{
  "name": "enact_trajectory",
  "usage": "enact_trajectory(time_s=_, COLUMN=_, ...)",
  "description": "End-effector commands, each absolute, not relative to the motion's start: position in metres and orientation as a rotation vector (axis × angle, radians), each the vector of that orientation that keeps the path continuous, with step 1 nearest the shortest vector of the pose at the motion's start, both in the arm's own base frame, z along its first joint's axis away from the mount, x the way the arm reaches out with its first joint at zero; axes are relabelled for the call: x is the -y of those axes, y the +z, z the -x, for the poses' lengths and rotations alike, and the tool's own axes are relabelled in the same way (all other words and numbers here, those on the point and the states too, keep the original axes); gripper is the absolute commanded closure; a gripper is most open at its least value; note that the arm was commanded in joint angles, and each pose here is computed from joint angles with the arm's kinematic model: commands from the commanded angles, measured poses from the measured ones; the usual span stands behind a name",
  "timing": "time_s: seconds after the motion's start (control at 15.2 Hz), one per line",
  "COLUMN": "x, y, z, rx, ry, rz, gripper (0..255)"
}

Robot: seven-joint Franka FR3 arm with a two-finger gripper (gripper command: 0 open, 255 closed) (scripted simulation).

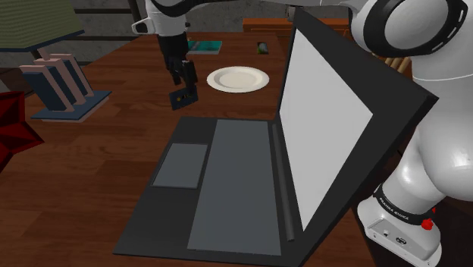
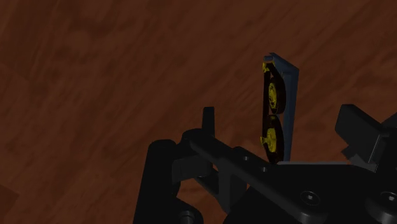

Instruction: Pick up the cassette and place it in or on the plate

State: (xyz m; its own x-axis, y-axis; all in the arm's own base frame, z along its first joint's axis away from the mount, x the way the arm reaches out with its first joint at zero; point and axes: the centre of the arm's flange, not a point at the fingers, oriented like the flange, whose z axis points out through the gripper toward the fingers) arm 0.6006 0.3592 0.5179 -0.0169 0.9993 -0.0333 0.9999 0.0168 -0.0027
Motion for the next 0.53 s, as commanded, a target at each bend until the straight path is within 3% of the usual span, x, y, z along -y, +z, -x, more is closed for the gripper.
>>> enact_trajectory(time_s=0.0, x=-0.3671, y=0.4952, z=-0.5983, rx=-2.245, ry=-0.094, rz=-2.182, gripper=0)
enact_trajectory(time_s=0.26, x=-0.3671, y=0.4952, z=-0.5983, rx=-2.245, ry=-0.094, rz=-2.182, gripper=0)
enact_trajectory(time_s=0.33, x=-0.3665, y=0.4937, z=-0.5971, rx=-2.246, ry=-0.094, rz=-2.181, gripper=255)
enact_trajectory(time_s=0.46, x=-0.3694, y=0.4958, z=-0.5975, rx=-2.246, ry=-0.094, rz=-2.181, gripper=255)
